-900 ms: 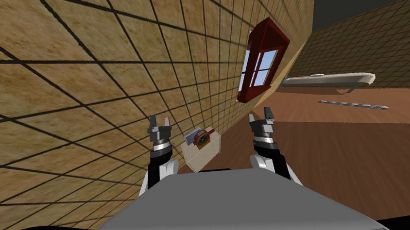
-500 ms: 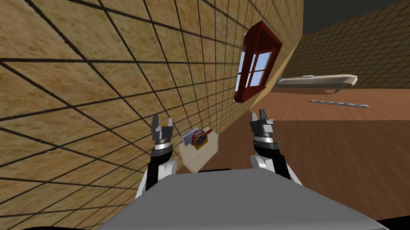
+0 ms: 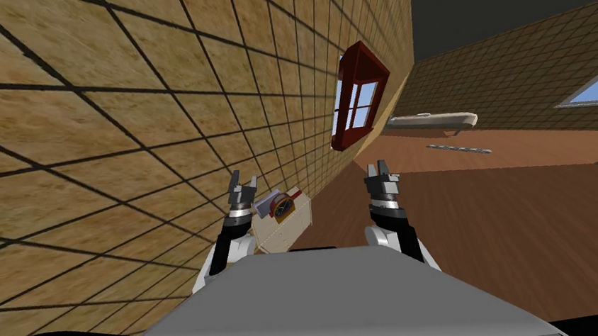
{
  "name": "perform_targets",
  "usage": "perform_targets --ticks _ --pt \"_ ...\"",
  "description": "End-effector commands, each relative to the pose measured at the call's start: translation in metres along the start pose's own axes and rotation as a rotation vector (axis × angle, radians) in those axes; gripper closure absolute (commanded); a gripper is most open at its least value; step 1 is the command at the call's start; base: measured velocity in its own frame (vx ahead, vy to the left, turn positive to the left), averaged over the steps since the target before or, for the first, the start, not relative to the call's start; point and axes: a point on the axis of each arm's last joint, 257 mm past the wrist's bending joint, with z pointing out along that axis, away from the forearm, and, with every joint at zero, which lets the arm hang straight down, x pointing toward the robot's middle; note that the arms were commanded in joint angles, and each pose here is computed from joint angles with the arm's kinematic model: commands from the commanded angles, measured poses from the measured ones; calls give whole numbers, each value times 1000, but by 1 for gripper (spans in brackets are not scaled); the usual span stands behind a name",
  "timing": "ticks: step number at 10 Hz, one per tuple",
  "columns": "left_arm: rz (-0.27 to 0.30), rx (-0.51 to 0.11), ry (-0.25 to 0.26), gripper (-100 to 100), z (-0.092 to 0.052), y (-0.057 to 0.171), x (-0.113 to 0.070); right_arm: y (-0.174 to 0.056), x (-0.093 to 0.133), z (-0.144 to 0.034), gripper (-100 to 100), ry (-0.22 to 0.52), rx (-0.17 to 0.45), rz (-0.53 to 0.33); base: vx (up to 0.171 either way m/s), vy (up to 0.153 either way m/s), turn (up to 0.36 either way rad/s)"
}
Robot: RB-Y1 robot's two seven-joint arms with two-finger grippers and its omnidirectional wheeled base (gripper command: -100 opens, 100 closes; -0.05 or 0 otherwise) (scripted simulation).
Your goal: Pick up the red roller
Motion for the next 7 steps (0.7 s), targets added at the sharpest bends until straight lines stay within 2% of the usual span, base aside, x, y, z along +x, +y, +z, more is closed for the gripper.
perform_targets --ticks 1,3,4,5,6,7 --pt "-17 -76 -1 -100 -3 26 -8 0 0 0 0 0 0 0 48 -118 -150" --pt "-40 -180 -16 -100 -12 61 -21 0 0 0 0 0 0 0 85 -129 -233" --pt "-40 -190 -18 -100 -13 64 -21 0 0 0 0 0 0 0 66 -72 -57" --pt "-52 -243 -31 -100 -20 82 -30 0 0 0 0 0 0 0 71 -80 -147" --pt "-52 -256 -33 -100 -21 85 -30 0 0 0 0 0 0 0 53 -59 -87" --pt "-65 -319 -53 -100 -30 106 -41 0 0 0 0 0 0 0 63 -61 -147"
